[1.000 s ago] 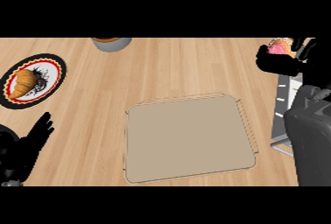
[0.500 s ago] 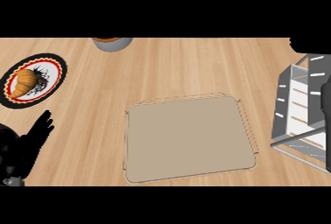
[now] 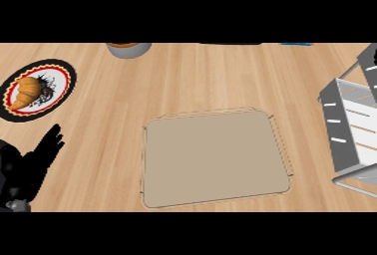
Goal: Pick the cupcake from the tray and place it in the tiered basket
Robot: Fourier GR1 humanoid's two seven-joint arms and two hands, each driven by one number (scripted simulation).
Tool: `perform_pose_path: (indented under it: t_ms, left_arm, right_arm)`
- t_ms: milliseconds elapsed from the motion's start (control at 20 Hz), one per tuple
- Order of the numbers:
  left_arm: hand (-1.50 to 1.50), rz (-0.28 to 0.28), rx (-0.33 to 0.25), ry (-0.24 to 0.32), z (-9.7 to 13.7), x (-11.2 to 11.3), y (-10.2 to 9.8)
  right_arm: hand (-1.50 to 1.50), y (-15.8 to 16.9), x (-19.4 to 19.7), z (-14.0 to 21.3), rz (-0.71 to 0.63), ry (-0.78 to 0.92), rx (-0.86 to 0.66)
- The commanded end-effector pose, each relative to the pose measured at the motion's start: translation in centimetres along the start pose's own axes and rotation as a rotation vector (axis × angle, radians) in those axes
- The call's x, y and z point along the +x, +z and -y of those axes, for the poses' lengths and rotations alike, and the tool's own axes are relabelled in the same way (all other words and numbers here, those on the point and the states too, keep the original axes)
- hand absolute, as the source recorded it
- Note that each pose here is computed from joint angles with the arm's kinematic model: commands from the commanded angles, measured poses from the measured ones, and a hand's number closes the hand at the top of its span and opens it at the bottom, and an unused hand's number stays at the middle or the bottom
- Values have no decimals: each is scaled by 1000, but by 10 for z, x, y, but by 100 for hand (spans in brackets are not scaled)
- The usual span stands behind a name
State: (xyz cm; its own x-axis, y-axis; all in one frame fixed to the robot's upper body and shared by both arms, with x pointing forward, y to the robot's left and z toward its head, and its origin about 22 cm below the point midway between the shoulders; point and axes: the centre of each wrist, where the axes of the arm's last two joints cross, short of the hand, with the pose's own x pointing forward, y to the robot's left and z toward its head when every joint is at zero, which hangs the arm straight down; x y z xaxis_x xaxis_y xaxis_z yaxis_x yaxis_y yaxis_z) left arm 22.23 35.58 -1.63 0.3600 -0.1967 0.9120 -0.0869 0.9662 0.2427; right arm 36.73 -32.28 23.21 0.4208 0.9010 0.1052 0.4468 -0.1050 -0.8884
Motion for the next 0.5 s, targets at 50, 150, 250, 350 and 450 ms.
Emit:
perform_pose_path:
  t_ms: [50, 150, 250, 350, 450]
  left_arm:
    - [0, -2, -9, -16, 2, 8, 0]
    - [0, -2, 13, 7, -1, 11, 2]
    - [0, -2, 6, 10, 0, -2, -2]
    - [0, -1, 4, 13, 2, -12, 10]
    - [0, 5, -9, -21, 0, -3, 5]
  right_arm:
    - [150, -24, -14, 9, 62, 169, 36]
    - [150, -44, -45, 38, 80, 135, 37]
    - [150, -42, -43, 31, 107, 209, 62]
    - [150, -40, -39, 32, 121, 235, 97]
    - [150, -43, -64, 17, 119, 253, 122]
